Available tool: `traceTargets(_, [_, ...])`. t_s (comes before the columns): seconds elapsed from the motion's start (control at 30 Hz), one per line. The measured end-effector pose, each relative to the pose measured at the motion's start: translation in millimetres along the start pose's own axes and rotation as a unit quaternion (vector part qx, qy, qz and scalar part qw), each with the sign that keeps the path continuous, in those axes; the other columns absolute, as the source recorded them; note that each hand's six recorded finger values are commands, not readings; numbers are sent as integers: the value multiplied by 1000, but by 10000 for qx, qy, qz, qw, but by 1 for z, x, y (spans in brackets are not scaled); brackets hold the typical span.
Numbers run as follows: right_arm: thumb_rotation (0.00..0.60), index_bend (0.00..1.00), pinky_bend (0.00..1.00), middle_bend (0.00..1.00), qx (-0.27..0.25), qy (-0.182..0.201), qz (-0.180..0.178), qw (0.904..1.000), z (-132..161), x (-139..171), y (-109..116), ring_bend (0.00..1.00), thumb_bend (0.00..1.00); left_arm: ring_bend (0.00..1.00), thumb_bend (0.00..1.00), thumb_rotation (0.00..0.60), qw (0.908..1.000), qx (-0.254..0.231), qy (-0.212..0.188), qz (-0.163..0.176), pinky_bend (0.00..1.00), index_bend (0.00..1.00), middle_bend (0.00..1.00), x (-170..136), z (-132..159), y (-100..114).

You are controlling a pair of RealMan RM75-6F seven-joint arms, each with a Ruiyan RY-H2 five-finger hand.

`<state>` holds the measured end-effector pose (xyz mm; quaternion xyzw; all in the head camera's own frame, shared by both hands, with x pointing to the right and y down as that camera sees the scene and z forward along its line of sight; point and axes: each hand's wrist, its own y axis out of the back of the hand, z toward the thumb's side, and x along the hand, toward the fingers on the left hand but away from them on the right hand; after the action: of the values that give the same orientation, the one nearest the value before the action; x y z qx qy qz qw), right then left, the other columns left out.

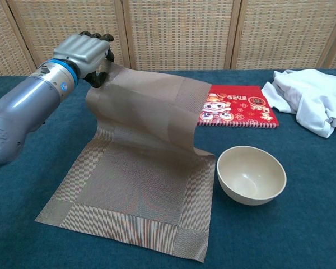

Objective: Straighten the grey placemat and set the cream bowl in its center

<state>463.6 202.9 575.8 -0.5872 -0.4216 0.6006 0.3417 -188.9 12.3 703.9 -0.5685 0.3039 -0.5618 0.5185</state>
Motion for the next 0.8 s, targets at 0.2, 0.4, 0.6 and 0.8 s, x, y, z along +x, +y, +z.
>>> traceTargets(0.2, [600, 157, 0, 0, 11, -61, -44, 10000, -3, -2, 2, 0, 266, 0, 559, 600, 9992, 349, 148, 93, 0, 509, 0, 13, -2, -1])
traceTargets(0.4, [600, 157, 0, 0, 19, -59, -47, 10000, -2, -2, 1, 0, 267, 0, 267, 600, 9983, 536, 181, 159, 0, 16, 0, 16, -2, -1])
traceTargets(0.6, [600, 157, 0, 0, 7, -16, -67, 10000, -1, 0, 2, 0, 267, 0, 237, 600, 9989, 322, 196, 275, 0, 0, 0, 11, -10, 6])
traceTargets(0.8, [600, 158, 0, 0, 4, 66, -54, 10000, 3, 1, 1, 0, 266, 0, 238, 600, 9992, 41, 153, 357, 0, 0, 0, -1, -21, 13])
